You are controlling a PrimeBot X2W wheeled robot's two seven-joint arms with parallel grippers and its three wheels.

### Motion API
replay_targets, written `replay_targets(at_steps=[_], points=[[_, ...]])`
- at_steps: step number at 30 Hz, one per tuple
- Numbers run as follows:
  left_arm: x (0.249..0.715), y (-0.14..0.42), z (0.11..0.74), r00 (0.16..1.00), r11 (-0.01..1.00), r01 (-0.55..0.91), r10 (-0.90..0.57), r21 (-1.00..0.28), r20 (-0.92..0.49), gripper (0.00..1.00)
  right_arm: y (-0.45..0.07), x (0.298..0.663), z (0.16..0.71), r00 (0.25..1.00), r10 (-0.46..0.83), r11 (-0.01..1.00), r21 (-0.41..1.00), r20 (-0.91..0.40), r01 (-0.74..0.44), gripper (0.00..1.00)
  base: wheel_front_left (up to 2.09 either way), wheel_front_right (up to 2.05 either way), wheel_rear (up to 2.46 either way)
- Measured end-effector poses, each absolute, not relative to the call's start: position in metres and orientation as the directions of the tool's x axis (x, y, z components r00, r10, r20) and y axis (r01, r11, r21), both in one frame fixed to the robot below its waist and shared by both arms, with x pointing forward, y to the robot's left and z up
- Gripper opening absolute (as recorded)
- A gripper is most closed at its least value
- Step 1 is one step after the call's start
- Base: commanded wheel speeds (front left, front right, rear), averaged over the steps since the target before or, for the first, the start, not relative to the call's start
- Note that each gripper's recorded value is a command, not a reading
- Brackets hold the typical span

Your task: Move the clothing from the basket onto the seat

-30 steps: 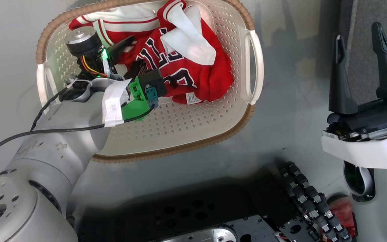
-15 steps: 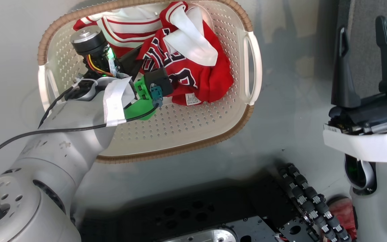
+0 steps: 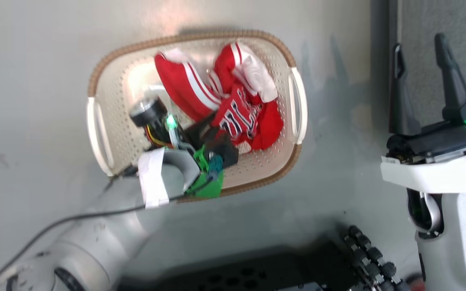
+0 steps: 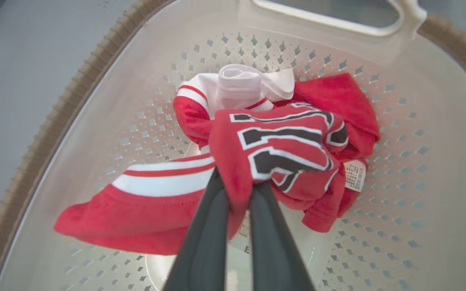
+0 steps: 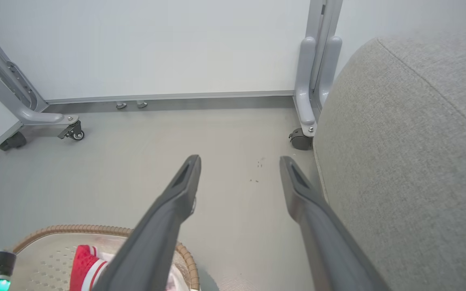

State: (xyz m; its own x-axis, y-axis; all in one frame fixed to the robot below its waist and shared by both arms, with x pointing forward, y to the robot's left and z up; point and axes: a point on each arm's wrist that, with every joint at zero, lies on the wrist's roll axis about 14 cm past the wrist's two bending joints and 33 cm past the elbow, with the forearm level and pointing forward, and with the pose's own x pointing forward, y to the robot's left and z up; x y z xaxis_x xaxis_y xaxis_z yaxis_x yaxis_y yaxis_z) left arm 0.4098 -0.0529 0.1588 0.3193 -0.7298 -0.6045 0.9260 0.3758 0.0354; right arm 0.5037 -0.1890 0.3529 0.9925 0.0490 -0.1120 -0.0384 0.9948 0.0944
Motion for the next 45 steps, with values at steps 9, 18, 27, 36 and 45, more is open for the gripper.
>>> replay_targets(at_steps=[9,18,27,36,45], points=[[0.416,-0.046,0.242,0.506,0.593,0.805,-0.705,-0.023,-0.497,0.0,-0.181,0.484,0.403,0.997,0.058,0.989,0.142,-0.054,-0.05,1.0,0.0,0.0,0.0],[0.423,-0.035,0.334,0.672,0.717,0.697,-0.659,-0.012,-0.337,0.0,-0.163,0.452,0.448,0.995,0.099,0.98,0.173,0.002,-0.098,1.0,0.0,0.0,0.0],[0.425,-0.003,0.422,0.82,0.825,0.564,-0.554,0.036,-0.146,0.0,-0.154,0.416,0.494,0.99,0.115,0.972,0.196,0.087,-0.13,1.0,0.0,0.0,0.0],[0.414,0.016,0.502,0.874,0.875,0.476,-0.481,0.088,0.06,0.0,-0.142,0.382,0.529,0.974,0.146,0.963,0.2,0.171,-0.18,1.0,0.0,0.0,0.0],[0.396,0.009,0.553,0.843,0.865,0.482,-0.501,0.138,0.196,0.0,-0.118,0.355,0.54,0.957,0.212,0.949,0.195,0.197,-0.25,1.0,0.0,0.0,0.0]])
